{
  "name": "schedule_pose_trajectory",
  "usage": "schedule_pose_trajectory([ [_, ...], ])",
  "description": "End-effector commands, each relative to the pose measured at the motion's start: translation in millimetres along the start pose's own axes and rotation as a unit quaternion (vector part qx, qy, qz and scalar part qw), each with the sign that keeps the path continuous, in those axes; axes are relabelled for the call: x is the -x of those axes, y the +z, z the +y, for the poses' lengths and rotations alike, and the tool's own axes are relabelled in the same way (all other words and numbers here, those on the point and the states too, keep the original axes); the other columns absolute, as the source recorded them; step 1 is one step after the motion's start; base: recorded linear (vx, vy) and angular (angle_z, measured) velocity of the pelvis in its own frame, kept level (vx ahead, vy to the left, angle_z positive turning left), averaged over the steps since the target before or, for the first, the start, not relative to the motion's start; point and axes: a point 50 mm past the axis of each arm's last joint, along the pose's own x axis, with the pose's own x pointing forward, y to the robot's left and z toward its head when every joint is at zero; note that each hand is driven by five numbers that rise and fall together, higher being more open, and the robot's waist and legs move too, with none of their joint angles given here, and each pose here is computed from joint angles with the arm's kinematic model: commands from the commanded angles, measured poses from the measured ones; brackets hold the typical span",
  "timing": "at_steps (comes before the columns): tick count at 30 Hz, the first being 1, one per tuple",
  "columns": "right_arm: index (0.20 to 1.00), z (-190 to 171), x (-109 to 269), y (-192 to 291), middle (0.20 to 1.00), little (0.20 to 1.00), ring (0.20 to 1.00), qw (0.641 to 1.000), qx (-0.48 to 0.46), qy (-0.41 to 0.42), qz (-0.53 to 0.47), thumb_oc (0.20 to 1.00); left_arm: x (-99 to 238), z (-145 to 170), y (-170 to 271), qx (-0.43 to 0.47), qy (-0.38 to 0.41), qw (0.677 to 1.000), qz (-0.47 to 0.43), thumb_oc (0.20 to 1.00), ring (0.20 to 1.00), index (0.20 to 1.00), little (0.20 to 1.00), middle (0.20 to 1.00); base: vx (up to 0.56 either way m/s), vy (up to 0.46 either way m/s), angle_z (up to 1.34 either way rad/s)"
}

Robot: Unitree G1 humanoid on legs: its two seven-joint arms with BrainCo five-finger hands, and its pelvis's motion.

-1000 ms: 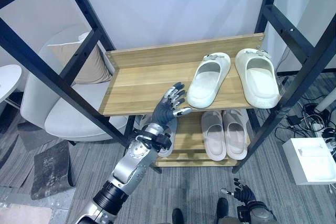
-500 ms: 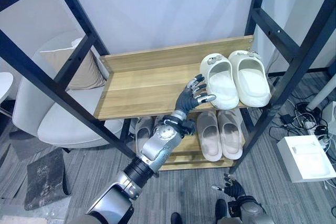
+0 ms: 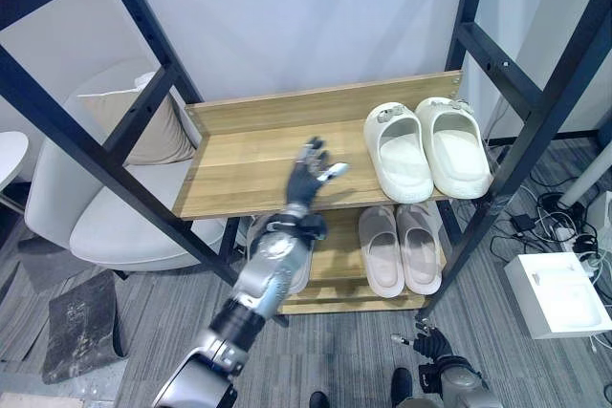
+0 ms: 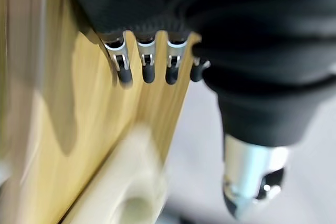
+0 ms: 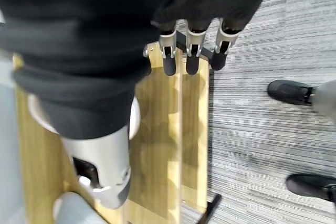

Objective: Arrange the slippers neatly on the shoe rack.

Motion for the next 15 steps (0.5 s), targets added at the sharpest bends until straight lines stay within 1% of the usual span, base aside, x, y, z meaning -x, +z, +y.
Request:
schedule_pose_trajectory([
  [1, 1.000, 10.4, -5.6, 8.9, 1.000, 1.000, 1.000, 0.999, -0.033, 0.011, -0.008, 1.000, -2.6, -8.4, 44.6, 0.039, -0.065, 0.992, -0.101, 1.000, 1.000, 1.000, 1.000, 1.000, 0.00, -0.004, 0.27],
  [2, 1.000, 10.4, -5.6, 8.9, 1.000, 1.000, 1.000, 0.999, -0.032, 0.011, -0.008, 1.000, -2.6, -8.4, 44.6, 0.039, -0.065, 0.992, -0.101, 1.000, 1.000, 1.000, 1.000, 1.000, -0.02, -0.002, 0.26],
  [3, 1.000, 12.3, -4.7, 0.9, 1.000, 1.000, 1.000, 0.999, -0.027, 0.019, 0.007, 1.000, 4.4, -18.0, 59.4, 0.047, -0.115, 0.984, -0.127, 1.000, 1.000, 1.000, 1.000, 1.000, -0.01, 0.005, 0.12],
  [4, 1.000, 12.1, -4.5, -2.1, 1.000, 1.000, 1.000, 0.999, -0.022, 0.021, 0.013, 1.000, 10.3, -24.7, 65.1, 0.055, -0.153, 0.978, -0.132, 1.000, 1.000, 1.000, 1.000, 1.000, -0.01, 0.007, 0.10],
  [6, 1.000, 14.0, -3.6, -7.5, 1.000, 1.000, 1.000, 0.999, -0.016, 0.030, 0.022, 1.000, 24.2, -38.6, 73.4, 0.037, -0.234, 0.962, -0.137, 1.000, 1.000, 1.000, 1.000, 1.000, 0.00, 0.012, 0.07],
  [8, 1.000, 18.1, -3.6, -8.9, 1.000, 1.000, 1.000, 0.999, -0.008, 0.041, 0.025, 1.000, 38.9, -55.6, 79.0, 0.017, -0.321, 0.937, -0.137, 1.000, 1.000, 1.000, 1.000, 1.000, 0.00, 0.018, 0.07],
  [10, 1.000, 22.6, -4.1, -8.3, 1.000, 1.000, 1.000, 0.998, 0.003, 0.052, 0.023, 1.000, 51.9, -68.8, 74.3, 0.002, -0.392, 0.913, -0.114, 1.000, 1.000, 1.000, 1.000, 1.000, 0.00, 0.012, 0.02],
  [11, 1.000, 25.4, -4.4, -7.2, 1.000, 1.000, 1.000, 0.998, 0.008, 0.060, 0.022, 1.000, 56.0, -72.2, 70.1, -0.004, -0.412, 0.906, -0.100, 1.000, 1.000, 1.000, 1.000, 1.000, 0.00, 0.000, 0.00],
  [13, 1.000, 32.3, -5.0, -4.9, 1.000, 1.000, 1.000, 0.997, 0.022, 0.073, 0.019, 1.000, 65.8, -78.3, 44.1, -0.012, -0.458, 0.888, -0.027, 1.000, 1.000, 1.000, 1.000, 1.000, 0.00, 0.010, 0.02],
  [15, 1.000, 36.1, -5.1, -3.4, 1.000, 1.000, 1.000, 0.996, 0.029, 0.081, 0.015, 1.000, 69.2, -71.7, 22.0, -0.038, -0.461, 0.886, 0.025, 1.000, 1.000, 1.000, 1.000, 1.000, 0.00, 0.000, 0.00],
])
